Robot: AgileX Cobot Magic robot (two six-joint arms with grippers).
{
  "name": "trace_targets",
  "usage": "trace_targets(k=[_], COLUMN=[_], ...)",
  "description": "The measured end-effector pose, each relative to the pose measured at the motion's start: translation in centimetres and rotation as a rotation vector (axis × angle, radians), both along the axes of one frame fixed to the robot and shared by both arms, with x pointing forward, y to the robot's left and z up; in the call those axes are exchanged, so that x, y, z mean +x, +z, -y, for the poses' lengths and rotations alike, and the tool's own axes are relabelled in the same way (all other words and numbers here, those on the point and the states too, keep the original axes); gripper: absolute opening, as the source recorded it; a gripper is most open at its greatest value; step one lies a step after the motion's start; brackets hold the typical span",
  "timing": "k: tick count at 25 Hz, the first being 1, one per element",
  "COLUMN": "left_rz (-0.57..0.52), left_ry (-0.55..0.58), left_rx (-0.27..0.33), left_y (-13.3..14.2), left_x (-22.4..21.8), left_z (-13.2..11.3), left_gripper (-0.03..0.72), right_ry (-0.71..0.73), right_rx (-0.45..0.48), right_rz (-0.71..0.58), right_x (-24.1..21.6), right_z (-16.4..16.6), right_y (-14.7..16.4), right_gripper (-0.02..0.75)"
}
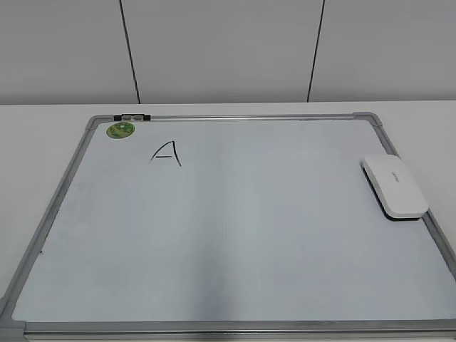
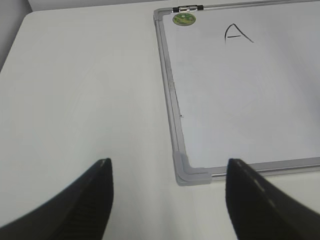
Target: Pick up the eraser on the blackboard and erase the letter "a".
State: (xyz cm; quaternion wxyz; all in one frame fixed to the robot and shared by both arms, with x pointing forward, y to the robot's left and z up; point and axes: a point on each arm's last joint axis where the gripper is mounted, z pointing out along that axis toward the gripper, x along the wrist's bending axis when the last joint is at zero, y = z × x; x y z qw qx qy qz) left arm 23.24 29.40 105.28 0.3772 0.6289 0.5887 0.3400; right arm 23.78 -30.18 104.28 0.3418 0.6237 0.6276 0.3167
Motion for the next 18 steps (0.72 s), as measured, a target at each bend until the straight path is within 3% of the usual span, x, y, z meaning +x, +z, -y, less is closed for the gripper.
trace_targets(k=[18], left_rz=[-0.002], left_ry=[0.000], left_rx=[0.000], left_y=[-0.02], left_x=[-0.01], left_z=[0.00], left_gripper=[0.514], right_ry=[-0.021], right_rx=[0.000], right_rz=[0.054], right_x=[-0.82], right_z=[-0.01], right_y=[-0.04], right_gripper=[0.589])
